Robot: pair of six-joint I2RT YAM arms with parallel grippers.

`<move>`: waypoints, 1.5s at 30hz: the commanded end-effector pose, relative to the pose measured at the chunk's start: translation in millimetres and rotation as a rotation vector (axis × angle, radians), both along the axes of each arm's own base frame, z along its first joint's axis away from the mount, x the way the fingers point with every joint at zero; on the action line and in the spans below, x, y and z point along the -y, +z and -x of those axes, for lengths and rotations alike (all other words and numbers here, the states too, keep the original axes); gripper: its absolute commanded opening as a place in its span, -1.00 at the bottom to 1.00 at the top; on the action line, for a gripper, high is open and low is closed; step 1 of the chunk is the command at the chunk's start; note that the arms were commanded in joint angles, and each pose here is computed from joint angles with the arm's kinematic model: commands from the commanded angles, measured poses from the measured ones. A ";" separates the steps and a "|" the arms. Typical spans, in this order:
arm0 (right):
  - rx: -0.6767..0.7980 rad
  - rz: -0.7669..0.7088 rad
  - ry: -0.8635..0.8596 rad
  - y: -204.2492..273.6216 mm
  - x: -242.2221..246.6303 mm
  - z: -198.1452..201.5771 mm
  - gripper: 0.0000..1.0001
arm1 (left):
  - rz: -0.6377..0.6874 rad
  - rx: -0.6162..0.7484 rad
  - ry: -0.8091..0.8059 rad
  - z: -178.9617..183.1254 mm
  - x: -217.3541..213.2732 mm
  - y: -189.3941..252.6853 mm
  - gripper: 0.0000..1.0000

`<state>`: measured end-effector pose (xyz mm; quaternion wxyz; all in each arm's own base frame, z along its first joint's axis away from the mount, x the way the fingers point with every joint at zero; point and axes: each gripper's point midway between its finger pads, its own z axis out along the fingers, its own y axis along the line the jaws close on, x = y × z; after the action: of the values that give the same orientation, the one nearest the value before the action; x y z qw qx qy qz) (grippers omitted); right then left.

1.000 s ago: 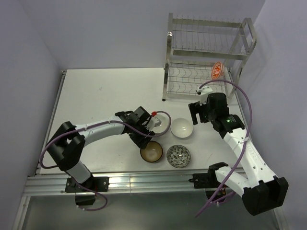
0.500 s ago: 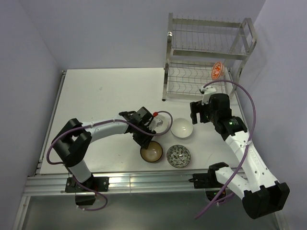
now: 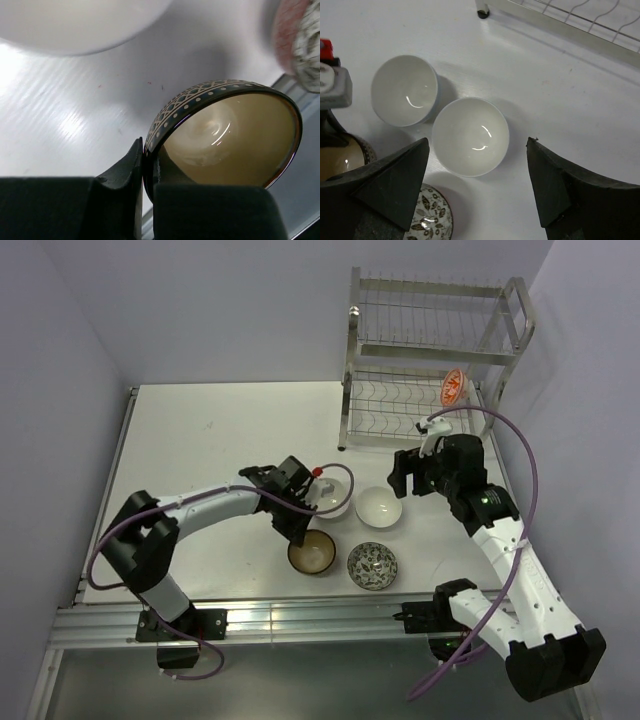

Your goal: Load the bowls into the dish rack

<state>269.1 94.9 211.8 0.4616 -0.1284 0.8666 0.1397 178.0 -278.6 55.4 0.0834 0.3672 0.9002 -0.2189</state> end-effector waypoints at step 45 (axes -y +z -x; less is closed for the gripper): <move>0.002 0.099 0.252 -17.2 -159.2 -15.6 0.07 | 0.299 0.189 0.435 -95.8 10.7 147.9 -0.99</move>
<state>279.5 255.1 189.4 0.4195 -0.2523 0.8556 0.1681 270.3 -280.2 164.5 0.2165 0.1661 0.9305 -0.2445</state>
